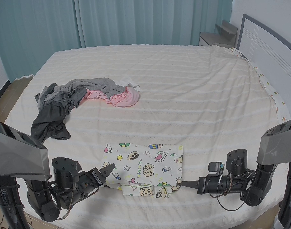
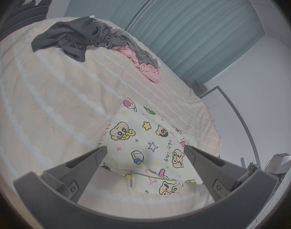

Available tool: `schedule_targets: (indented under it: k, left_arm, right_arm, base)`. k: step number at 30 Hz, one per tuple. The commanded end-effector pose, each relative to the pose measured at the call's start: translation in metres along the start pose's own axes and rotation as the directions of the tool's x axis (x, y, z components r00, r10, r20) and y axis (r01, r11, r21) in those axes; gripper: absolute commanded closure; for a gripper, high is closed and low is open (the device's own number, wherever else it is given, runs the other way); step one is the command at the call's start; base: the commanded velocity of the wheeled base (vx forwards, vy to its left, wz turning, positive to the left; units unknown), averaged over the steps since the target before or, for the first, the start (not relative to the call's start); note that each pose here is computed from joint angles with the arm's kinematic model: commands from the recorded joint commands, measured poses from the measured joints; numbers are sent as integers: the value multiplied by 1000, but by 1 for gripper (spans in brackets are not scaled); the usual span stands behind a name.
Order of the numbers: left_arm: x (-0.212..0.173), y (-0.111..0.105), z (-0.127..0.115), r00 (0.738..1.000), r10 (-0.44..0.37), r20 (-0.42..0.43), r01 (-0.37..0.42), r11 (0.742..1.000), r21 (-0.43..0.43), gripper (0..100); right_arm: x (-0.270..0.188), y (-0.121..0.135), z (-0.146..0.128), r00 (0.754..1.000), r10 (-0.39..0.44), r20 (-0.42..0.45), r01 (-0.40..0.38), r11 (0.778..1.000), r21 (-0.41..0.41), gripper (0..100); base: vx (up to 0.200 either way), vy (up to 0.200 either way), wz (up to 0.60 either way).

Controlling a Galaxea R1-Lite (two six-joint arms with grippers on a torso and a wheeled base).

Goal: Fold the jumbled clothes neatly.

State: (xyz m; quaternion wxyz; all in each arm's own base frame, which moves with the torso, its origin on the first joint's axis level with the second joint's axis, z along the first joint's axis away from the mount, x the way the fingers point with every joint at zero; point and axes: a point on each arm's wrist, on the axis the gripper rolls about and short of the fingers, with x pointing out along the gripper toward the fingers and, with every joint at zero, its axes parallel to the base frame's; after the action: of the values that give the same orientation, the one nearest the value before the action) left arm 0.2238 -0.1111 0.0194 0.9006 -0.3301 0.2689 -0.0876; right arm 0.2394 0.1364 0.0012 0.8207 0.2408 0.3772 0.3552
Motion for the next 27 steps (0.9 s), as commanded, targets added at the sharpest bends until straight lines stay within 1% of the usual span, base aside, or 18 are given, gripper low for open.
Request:
schedule_targets:
  k: [1, 2, 6, 10, 11, 12, 13, 14, 17, 18, 20, 22, 23, 24, 25, 26, 27]
  left_arm:
    - [0, -1, 1, 1000, -11, 11, 11, 1000, -2, 0]
    - [0, -1, 1, 1000, -10, 12, 10, 1000, -2, 0]
    - [0, -1, 1, 1000, -9, 11, 9, 1000, -2, 0]
    - [3, 0, 2, 1000, -6, 16, 6, 1000, -3, 0]
    - [3, 0, 3, 1000, -8, 19, 8, 1000, -4, 0]
    - [4, -1, 4, 1000, -11, 26, 11, 1000, -5, 0]
    - [5, -1, 6, 999, -14, 34, 14, 1000, -8, 0]
    - [6, -1, 8, 999, -14, 42, 15, 1000, -11, 0]
    - [6, 1, 12, 998, -13, 56, 14, 1000, -19, 0]
    - [11, 1, 20, 996, -30, 79, 33, 999, -29, 0]
    - [17, 3, 27, 995, -63, 74, 65, 998, -27, 0]
    - [21, 10, 31, 996, -80, 47, 80, 997, 4, 0]
    - [21, 10, 31, 996, -80, 47, 80, 997, 4, 0]
    - [26, 20, 38, 997, -71, 30, 69, 995, 71, 0]
    - [30, 25, 41, 998, -58, 20, 56, 993, 104, 0]
    - [33, 27, 43, 999, -46, 13, 45, 992, 117, 0]
    - [39, 31, 45, 1000, -17, -7, 18, 991, 135, 0]
  right_arm:
    - [8, -11, -12, 998, -27, -51, 28, 999, 26, 100]
    - [10, -14, -15, 998, -33, -59, 35, 999, 26, 100]
    - [9, -13, -12, 999, -30, -46, 31, 999, 21, 100]
    - [6, -18, 6, 999, -35, 20, 35, 999, 21, 100]
    - [6, -18, 7, 999, -35, 23, 34, 999, 20, 100]
    - [6, -20, 14, 998, -38, 49, 37, 999, 20, 0]
    - [5, -22, 22, 997, -43, 69, 41, 999, 22, 0]
    - [4, -22, 26, 996, -51, 72, 49, 998, 29, 0]
    - [1, -22, 30, 996, -69, 62, 66, 997, 47, 0]
    - [2, -22, 33, 996, -70, 59, 68, 997, 47, 0]
    - [5, -22, 37, 995, -70, 69, 67, 997, 43, 0]
    - [9, -24, 38, 995, -72, 72, 69, 997, 43, 0]
    - [9, -24, 38, 995, -72, 72, 69, 997, 43, 0]
    - [13, -29, 36, 995, -79, 62, 76, 996, 50, 0]
    - [15, -32, 35, 995, -83, 57, 80, 995, 55, 0]
    - [16, -33, 35, 995, -85, 55, 81, 995, 56, 0]
    - [16, -33, 35, 995, -85, 55, 81, 995, 56, 0]
  base:
    - [0, 0, 0]
    - [0, 0, 0]
    - [0, 0, 0]
    - [0, 0, 0]
    - [0, 0, 0]
    - [0, 0, 0]
    - [0, 0, 0]
    - [0, 0, 0]
    - [0, 0, 0]
    - [0, 0, 0]
    - [0, 0, 0]
    - [0, 0, 0]
    - [0, 0, 0]
    - [0, 0, 0]
    - [0, 0, 0]
    - [0, 0, 0]
    - [0, 0, 0]
